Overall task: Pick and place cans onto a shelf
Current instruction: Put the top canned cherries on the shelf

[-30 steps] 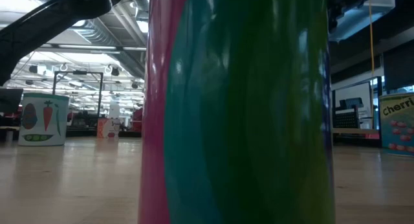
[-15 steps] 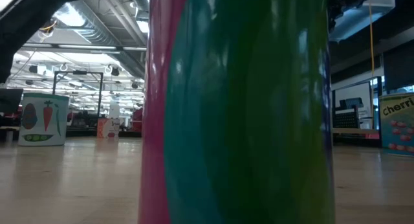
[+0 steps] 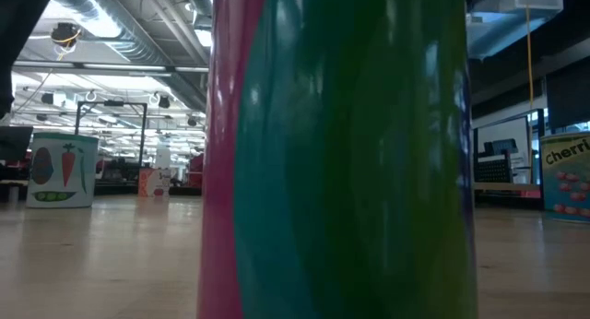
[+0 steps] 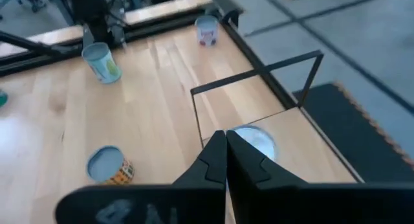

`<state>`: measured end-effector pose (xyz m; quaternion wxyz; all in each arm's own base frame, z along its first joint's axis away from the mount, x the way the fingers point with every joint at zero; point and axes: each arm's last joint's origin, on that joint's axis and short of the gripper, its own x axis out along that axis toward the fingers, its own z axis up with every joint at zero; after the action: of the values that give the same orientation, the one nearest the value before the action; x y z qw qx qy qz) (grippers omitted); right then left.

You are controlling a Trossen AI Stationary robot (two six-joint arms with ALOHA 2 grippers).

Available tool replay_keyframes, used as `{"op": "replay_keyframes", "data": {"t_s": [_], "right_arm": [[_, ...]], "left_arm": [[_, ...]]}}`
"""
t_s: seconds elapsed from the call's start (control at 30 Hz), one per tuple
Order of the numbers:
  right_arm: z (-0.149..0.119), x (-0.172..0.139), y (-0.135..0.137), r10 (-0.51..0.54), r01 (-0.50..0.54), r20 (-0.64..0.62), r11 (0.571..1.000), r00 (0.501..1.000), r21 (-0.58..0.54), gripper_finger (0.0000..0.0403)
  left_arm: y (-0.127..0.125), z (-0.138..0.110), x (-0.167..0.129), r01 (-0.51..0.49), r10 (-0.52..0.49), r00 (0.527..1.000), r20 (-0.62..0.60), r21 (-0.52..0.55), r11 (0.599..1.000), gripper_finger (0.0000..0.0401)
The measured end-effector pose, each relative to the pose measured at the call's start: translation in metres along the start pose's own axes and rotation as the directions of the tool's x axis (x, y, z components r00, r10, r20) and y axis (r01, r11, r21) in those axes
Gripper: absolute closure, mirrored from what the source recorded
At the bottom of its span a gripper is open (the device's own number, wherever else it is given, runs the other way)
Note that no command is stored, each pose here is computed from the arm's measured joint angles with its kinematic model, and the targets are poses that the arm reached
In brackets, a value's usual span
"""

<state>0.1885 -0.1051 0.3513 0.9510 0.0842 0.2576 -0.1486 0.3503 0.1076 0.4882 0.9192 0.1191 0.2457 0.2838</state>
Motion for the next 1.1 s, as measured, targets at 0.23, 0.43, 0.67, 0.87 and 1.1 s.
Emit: {"op": "replay_keyframes", "data": {"t_s": [0.23, 0.43, 0.67, 0.87, 1.1], "right_arm": [[0.016, 0.032, 0.009, 0.066, -0.078, -0.275, 0.996, 0.959, -0.035, 0.0402], [0.017, 0.063, 0.012, 0.090, -0.096, -0.421, 0.995, 0.902, 0.007, 0.0402], [0.008, 0.094, 0.017, 0.110, -0.123, -0.497, 0.992, 0.861, 0.008, 0.0400], [0.000, 0.114, 0.024, 0.140, -0.160, -0.545, 0.987, 0.827, 0.011, 0.0401], [-0.016, 0.143, 0.024, 0.105, -0.153, -0.622, 0.988, 0.776, -0.025, 0.0402]], "left_arm": [[0.015, 0.004, -0.034, -0.039, 0.041, 0.999, 0.029, -0.039, 0.998, 0.0376], [0.025, 0.003, -0.058, -0.041, 0.042, 0.999, 0.035, -0.041, 0.998, 0.0376], [0.027, -0.011, -0.067, -0.086, 0.087, 0.991, -0.099, 0.016, 0.996, 0.0376], [0.027, -0.016, -0.067, -0.110, 0.112, 0.983, -0.148, 0.021, 0.994, 0.0376], [0.027, -0.018, -0.068, -0.106, 0.110, 0.980, -0.166, 0.031, 0.994, 0.0376]]}}
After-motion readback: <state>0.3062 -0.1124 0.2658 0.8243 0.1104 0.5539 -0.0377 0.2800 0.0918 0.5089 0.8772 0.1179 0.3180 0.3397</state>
